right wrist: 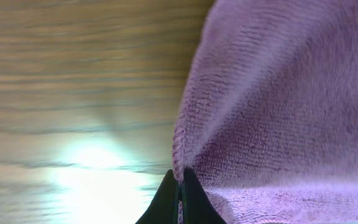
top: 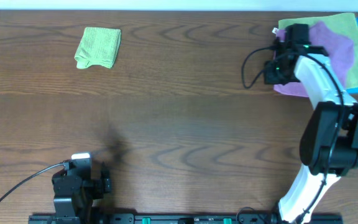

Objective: Fold the cloth
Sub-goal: 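Drag the purple cloth left off the stack with the right gripper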

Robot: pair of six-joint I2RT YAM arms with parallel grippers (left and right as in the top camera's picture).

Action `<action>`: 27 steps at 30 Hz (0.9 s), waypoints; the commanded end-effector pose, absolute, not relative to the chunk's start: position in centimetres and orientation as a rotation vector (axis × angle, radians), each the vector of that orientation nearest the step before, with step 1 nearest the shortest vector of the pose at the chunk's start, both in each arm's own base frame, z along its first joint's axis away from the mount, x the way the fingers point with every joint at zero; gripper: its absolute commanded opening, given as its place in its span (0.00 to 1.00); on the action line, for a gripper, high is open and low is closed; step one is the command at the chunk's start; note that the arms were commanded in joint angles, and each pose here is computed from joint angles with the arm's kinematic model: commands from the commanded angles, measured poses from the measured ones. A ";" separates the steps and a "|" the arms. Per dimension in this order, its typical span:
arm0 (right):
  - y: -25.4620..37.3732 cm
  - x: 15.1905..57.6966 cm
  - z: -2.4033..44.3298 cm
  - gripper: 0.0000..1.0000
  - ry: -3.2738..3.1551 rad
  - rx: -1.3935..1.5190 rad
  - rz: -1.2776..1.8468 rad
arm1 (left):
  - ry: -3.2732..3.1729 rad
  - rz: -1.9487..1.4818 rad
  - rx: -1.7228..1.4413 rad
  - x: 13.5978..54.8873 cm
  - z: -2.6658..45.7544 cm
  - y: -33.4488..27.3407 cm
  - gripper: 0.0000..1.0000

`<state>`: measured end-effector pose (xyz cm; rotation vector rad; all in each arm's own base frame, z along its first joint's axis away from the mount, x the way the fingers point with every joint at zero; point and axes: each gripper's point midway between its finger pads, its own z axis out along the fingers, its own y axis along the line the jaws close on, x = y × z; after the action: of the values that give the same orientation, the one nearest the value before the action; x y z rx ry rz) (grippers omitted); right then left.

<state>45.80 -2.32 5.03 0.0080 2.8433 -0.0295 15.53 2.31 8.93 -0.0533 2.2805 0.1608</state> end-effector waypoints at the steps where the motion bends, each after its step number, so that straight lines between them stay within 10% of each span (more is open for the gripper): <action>1: 1.1 45.6 5.5 0.01 2.840 -0.034 0.050 | 2.340 0.165 -0.010 14.6 7.6 2.1 0.95; 27: 22.4 38.3 5.4 0.01 2.881 -0.552 0.373 | 2.340 0.165 -0.010 14.6 7.6 2.1 0.95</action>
<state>39.78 19.90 4.82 -0.5153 2.8837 0.2876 15.53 2.31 8.93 -0.0533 2.2805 0.1608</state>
